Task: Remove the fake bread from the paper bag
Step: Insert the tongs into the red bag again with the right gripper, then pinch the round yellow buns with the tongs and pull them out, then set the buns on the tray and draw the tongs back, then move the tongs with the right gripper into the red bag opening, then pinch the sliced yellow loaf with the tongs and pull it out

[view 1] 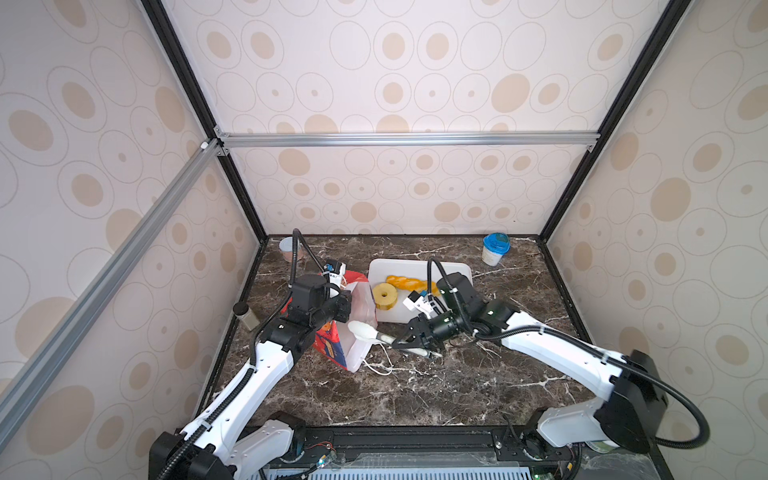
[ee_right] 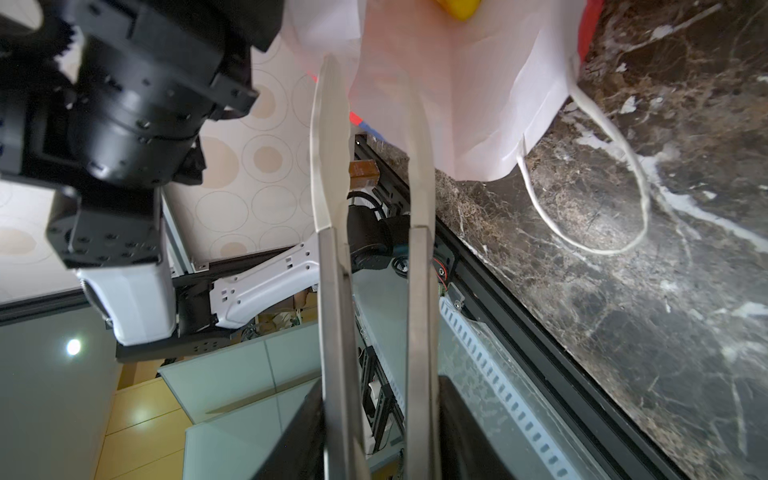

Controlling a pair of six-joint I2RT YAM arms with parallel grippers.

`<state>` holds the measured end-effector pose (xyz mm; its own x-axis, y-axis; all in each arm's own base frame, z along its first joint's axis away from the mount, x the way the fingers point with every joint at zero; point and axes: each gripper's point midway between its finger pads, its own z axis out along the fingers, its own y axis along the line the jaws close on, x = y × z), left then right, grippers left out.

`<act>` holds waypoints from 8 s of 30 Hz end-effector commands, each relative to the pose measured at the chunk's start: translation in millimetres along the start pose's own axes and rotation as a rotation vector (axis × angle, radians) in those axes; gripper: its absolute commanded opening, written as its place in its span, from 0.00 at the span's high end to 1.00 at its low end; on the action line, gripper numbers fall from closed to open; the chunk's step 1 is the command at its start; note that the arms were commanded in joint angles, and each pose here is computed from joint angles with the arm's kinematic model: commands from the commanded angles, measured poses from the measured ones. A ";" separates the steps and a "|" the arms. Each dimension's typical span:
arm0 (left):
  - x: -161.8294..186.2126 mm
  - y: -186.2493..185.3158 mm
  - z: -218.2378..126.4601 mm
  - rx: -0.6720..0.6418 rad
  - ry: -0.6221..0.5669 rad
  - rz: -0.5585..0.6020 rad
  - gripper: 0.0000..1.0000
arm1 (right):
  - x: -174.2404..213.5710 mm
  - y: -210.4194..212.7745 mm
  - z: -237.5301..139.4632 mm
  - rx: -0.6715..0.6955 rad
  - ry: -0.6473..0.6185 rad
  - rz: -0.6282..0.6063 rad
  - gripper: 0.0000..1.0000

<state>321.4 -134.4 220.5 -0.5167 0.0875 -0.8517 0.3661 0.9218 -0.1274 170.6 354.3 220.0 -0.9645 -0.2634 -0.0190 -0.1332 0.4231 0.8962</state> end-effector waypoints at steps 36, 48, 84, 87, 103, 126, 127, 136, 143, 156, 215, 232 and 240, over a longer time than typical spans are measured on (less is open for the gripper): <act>-10.1 -31.2 -1.5 0.132 -0.034 0.056 1.00 | -148.1 -59.8 67.9 0.190 -0.148 -0.043 0.47; -6.1 -18.9 -7.9 0.061 -0.044 0.043 1.00 | -132.4 -66.6 66.1 0.257 -0.091 -0.080 0.87; -22.6 53.8 25.7 -0.210 -0.016 -0.139 1.00 | -37.9 -22.9 -28.4 0.144 -0.073 -0.171 1.00; -26.6 65.6 27.8 -0.247 -0.031 -0.176 1.00 | -35.9 -23.2 -48.1 0.130 -0.126 -0.162 1.00; -38.9 66.7 8.2 -0.242 -0.076 -0.172 1.00 | -69.2 -114.7 -108.1 0.136 -0.321 0.024 1.00; -38.5 47.3 2.3 -0.132 -0.066 -0.118 1.00 | -80.2 -186.9 -92.8 0.081 -0.284 0.157 0.80; -38.6 47.2 1.9 -0.132 -0.066 -0.118 1.00 | -78.6 -186.8 -93.1 0.086 -0.280 0.157 0.75; -39.3 44.6 0.9 -0.118 -0.069 -0.116 1.00 | -59.2 -186.1 -105.5 0.089 -0.298 0.200 0.58; -36.3 38.4 4.3 -0.080 -0.060 -0.098 1.00 | -43.5 -174.5 -116.4 0.063 -0.316 0.227 0.58; -32.8 25.1 2.8 -0.010 -0.039 -0.060 1.00 | -30.1 -143.3 -137.2 0.065 -0.350 0.184 0.57; 7.3 -68.2 -26.9 0.274 -0.089 0.122 1.00 | -87.8 -100.8 97.0 0.122 -0.045 0.038 0.51; 21.2 -43.6 -29.5 0.144 -0.084 0.101 1.00 | -56.8 -90.8 67.6 0.171 -0.031 0.001 1.00; 19.0 -22.5 -22.6 0.022 -0.091 0.057 1.00 | -21.9 -73.7 37.1 0.179 -0.023 -0.032 1.00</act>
<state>276.7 -152.9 212.5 -0.4385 0.1415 -0.8875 0.4737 0.8756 -0.0945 200.8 371.0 128.8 -0.9685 -0.2458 -0.0403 -0.1767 0.5640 0.8066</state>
